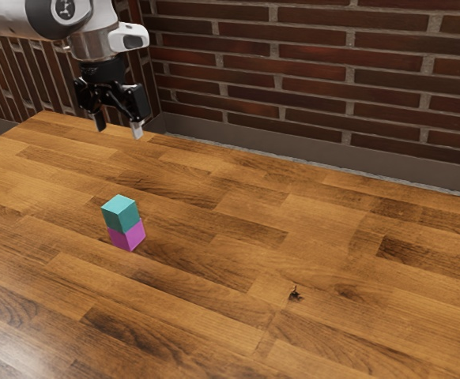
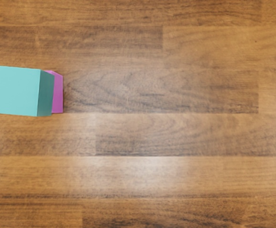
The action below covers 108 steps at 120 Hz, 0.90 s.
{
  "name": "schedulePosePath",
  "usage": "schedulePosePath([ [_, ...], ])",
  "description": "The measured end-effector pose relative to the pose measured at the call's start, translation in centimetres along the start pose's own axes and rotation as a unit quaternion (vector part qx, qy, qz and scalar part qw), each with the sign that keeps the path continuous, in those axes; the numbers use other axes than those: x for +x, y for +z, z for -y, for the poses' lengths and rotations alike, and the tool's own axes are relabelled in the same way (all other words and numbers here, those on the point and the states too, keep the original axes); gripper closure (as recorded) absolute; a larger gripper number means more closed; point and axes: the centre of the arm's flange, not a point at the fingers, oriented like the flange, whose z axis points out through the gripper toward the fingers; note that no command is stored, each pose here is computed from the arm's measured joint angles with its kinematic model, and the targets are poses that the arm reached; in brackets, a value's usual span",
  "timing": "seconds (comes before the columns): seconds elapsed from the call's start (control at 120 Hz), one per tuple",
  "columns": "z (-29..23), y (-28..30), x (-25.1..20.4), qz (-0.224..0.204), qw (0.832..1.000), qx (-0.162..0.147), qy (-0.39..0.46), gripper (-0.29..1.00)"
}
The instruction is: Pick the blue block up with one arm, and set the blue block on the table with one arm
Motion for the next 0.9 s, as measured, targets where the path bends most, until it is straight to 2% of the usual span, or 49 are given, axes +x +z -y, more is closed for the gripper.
schedulePosePath([
  [0.083, 0.4, -2.8, 2.1, -0.009, 0.999, 0.001, 0.045, 0.00],
  [0.292, 2.8, -3.4, 1.5, 0.020, 0.994, -0.002, 0.106, 0.00],
  [0.392, 1.6, -13.8, -4.3, -0.064, 0.990, 0.032, 0.124, 0.00],
  [0.475, -0.2, -14.9, -6.8, -0.053, 0.987, 0.040, 0.147, 0.00],
  [0.542, 2.1, -13.2, -9.6, -0.012, 0.993, 0.052, 0.108, 0.00],
  [0.6, 4.5, -9.2, -12.1, 0.036, 0.996, 0.050, 0.063, 0.00],
  [0.708, 2.0, 0.9, -15.3, 0.099, 0.993, 0.052, 0.042, 0.00],
  [0.8, 1.5, 8.2, -15.5, 0.112, 0.993, 0.038, 0.020, 0.00],
  [0.9, 2.7, 9.7, -14.8, 0.082, 0.995, 0.062, -0.006, 0.00],
])
